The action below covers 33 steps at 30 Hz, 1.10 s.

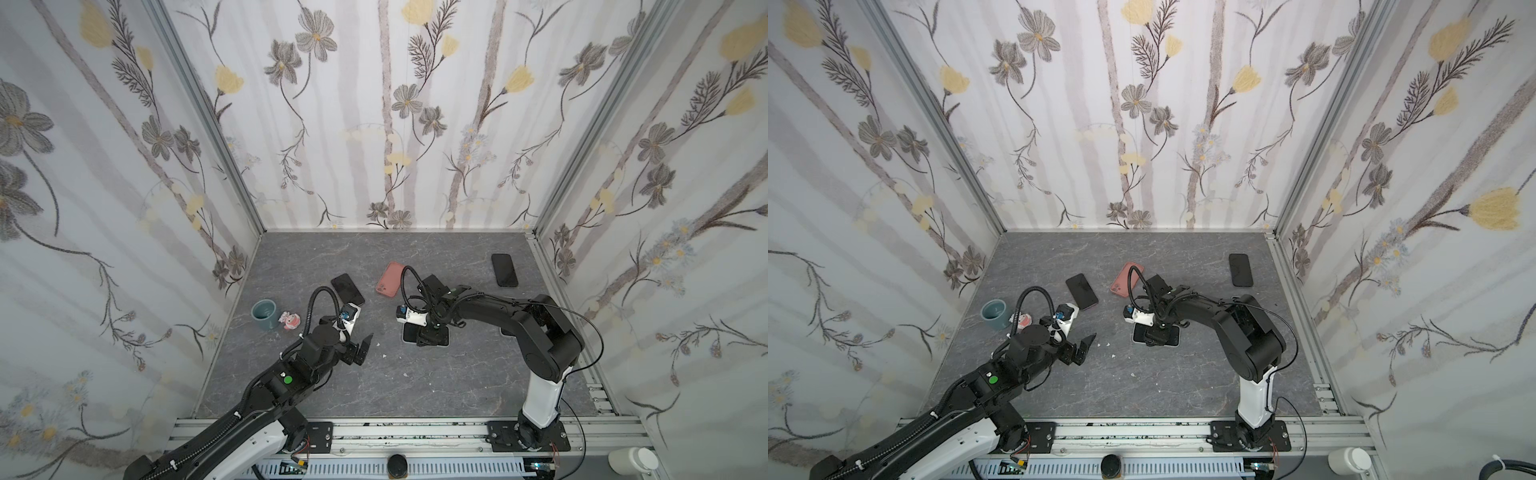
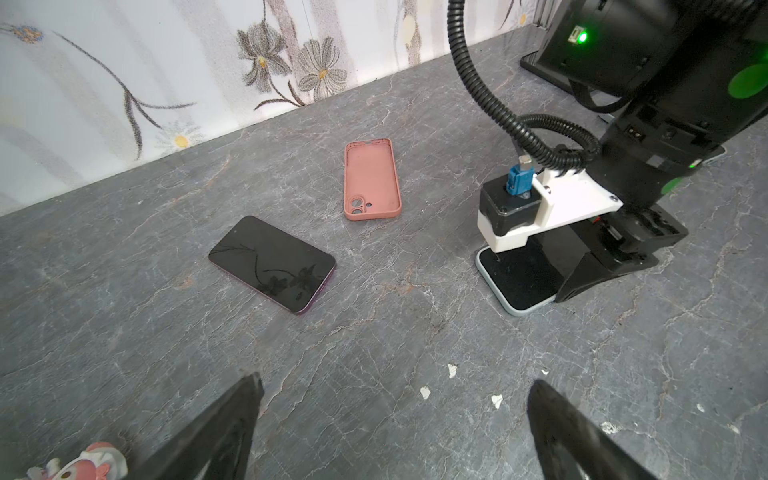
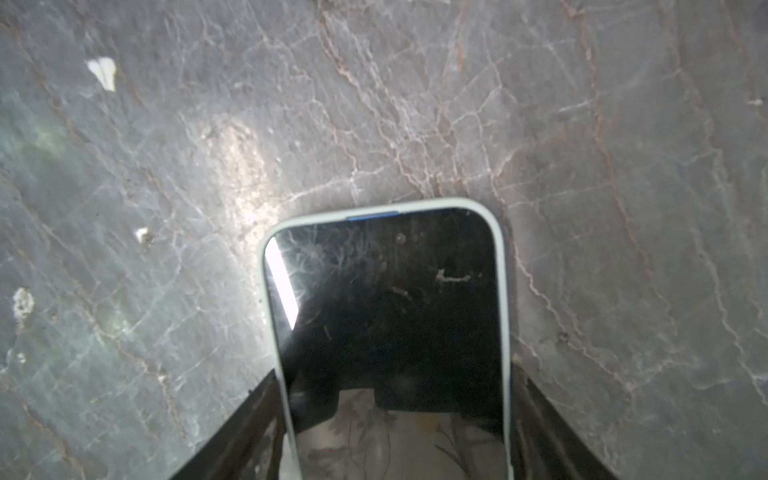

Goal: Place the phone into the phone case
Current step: 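Grasp the cased phone with the right gripper while the left gripper moves aside, then carry the cased phone with the right gripper farther from the robot and set it down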

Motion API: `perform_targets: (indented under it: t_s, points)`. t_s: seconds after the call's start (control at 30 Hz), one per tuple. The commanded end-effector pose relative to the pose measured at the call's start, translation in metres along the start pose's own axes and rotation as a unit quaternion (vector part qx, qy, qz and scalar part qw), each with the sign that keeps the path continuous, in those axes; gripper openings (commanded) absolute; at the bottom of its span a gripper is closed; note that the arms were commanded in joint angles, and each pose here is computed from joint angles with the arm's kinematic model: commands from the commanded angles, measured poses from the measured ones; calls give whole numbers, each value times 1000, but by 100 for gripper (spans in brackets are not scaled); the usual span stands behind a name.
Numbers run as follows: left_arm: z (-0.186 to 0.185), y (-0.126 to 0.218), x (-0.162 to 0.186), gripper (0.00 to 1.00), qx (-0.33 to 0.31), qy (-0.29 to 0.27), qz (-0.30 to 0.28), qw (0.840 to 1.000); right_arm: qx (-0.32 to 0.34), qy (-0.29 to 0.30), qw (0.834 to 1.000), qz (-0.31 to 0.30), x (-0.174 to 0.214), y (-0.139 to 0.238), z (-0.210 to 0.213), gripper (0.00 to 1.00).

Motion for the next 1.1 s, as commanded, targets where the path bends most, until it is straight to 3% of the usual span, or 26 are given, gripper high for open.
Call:
perform_targets:
  t_s: [0.0,0.23,0.37,0.57,0.87,1.07]
  points:
    - [4,0,-3,100,-12,0,-8,1000,39,-74,995,49,26,-2,-25,65]
    - [7,0,-3,100,-19,0,-8,1000,106,-233,966,39,45,8,-90,62]
    - [9,0,-3,100,-26,0,-7,1000,156,-342,926,29,66,17,-139,61]
    - [11,0,-3,100,-31,1,-7,1000,174,-452,874,33,83,16,-186,61]
    - [15,0,-2,100,-41,4,-6,999,170,-532,828,40,96,6,-206,66]
    - [16,0,-2,100,-41,5,-7,999,169,-536,827,29,90,10,-207,78]
Point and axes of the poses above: each gripper's point midway between its finger pads, its own y axis back along the fingers, its own z axis along the line the jaws close on, x = y × z, the point moved 1 cm from there along y, back along the fingers, and after that the axes turned 4 degrees about -y, right-handed, at the moved point
